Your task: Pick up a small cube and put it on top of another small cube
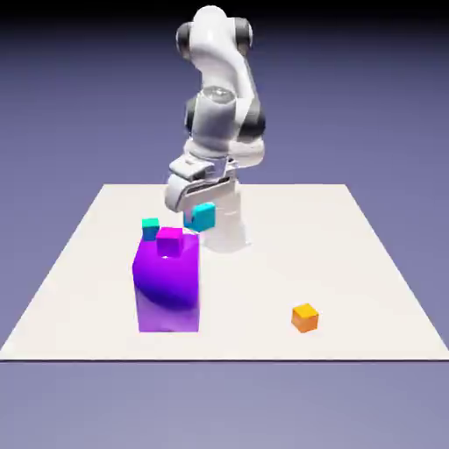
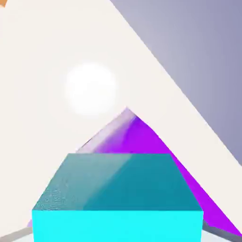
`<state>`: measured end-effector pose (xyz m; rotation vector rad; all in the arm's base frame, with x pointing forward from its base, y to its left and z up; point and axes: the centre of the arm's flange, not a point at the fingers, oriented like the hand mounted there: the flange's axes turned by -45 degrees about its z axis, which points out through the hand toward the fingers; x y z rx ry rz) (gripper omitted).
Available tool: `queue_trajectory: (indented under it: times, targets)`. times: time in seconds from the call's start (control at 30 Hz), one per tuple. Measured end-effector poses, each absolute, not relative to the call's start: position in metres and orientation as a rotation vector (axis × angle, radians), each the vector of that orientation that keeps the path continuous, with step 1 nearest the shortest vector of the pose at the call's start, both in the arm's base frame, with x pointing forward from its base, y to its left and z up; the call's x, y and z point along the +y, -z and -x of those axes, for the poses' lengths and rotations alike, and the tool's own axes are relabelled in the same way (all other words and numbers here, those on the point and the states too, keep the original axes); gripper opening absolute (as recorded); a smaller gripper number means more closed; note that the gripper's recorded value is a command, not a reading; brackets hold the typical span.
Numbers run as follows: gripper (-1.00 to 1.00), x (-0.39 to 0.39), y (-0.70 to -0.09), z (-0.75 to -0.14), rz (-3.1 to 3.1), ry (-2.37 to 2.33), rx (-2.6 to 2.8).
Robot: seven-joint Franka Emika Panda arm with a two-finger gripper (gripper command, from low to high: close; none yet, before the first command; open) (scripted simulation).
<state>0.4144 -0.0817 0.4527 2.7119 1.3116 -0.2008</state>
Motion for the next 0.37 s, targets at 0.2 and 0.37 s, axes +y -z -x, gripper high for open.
queue_trajectory:
  times: [0.2, 0.37]
  targets:
    - [-1.0, -0.11, -0.426, -0.41, -2.704, 0.28, 1.381]
    - [1.0, -0.114, -0.389, -0.405, -2.703, 0.279, 1.381]
